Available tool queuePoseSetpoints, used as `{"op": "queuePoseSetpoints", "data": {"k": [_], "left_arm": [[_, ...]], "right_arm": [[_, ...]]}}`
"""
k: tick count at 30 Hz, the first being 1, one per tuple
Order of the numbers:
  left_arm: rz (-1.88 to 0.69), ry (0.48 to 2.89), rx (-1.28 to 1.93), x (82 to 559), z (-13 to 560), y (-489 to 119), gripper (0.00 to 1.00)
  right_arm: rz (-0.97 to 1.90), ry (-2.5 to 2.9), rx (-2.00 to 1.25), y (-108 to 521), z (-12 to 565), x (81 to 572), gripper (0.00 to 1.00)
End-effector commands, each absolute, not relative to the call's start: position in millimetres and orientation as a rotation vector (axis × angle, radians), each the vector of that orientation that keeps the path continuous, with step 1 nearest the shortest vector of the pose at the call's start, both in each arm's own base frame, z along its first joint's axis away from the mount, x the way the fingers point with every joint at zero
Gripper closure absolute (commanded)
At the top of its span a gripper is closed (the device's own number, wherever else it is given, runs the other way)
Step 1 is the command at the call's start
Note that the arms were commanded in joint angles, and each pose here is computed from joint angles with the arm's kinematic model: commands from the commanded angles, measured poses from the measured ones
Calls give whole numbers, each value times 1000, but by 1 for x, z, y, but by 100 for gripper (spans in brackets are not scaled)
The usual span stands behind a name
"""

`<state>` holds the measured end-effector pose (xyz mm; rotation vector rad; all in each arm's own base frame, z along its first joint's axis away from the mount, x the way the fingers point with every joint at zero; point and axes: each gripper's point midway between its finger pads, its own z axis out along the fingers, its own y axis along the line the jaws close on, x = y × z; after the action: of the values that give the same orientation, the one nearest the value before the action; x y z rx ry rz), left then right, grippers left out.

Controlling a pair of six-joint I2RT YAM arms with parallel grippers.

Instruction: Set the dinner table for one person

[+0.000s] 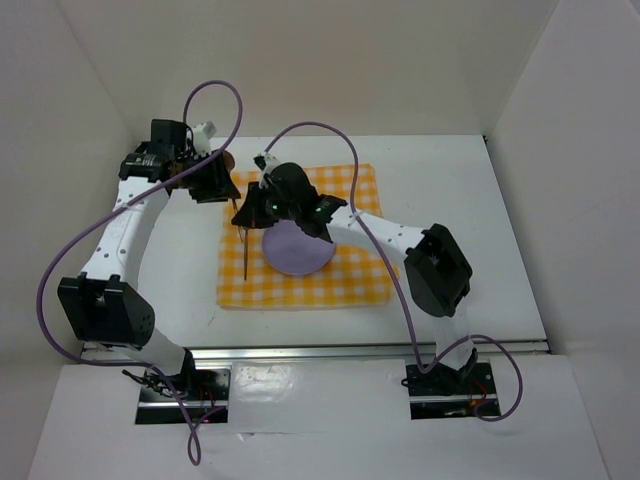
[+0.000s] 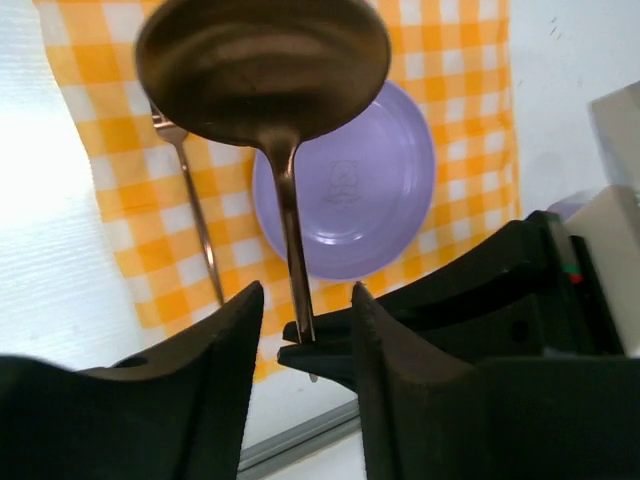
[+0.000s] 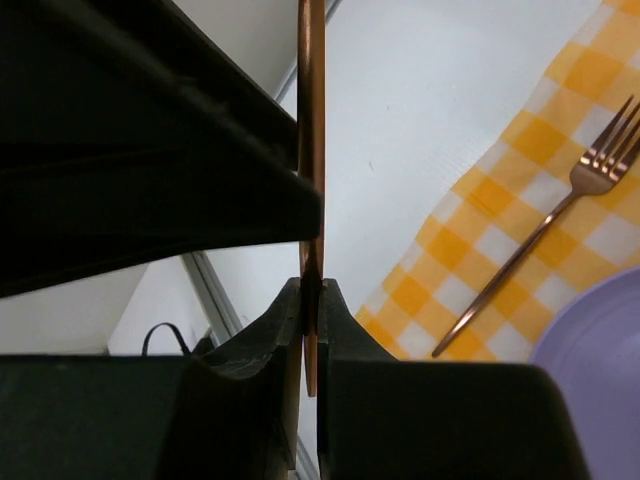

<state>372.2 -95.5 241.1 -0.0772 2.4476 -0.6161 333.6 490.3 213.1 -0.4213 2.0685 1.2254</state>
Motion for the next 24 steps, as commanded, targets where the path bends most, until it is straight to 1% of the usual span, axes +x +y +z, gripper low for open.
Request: {"op": "queuePoseSetpoints", "data": {"k": [1,2,3,4,5,7,9,11,12,17,20,24], "left_arm": [[-636,2372,-15,374,271,-99,50],[-607,2360,-11,376,276,-96,45],[-607,2360,-11,375,279,-96,43],[-586,2360,-7,376,278,-93,40],[-582,2359,-18,377,278,-90,40],[-584,2342,-35,377,281,-83,40],[-580,2350,-48,372,274,-79,40],[-542,2359,-90,371,267,-63,40],[-519,2356,-125,373,267,-52,40],[-478,2373,-226,369,253,-20,40],[-472,2366,-263,367,252,-9,41],[-490,2370,-255,365,250,-9,41]], "right_arm": [[1272,2028,-351,465,263,341,100],[1262,2071,-311,454,253,342,100],[1274,2062,-291,442,265,340,100],[1272,2080,-260,430,264,341,100],[1261,2139,-200,410,248,346,100],[1252,2148,-169,385,255,343,100],[1183,2202,-131,355,241,346,100],[1119,2275,-86,319,227,343,100],[1124,2277,-87,307,231,338,100],[1103,2412,6,234,192,327,100],[1155,2473,21,207,174,321,100],[1206,2557,-8,204,146,320,100]]}}
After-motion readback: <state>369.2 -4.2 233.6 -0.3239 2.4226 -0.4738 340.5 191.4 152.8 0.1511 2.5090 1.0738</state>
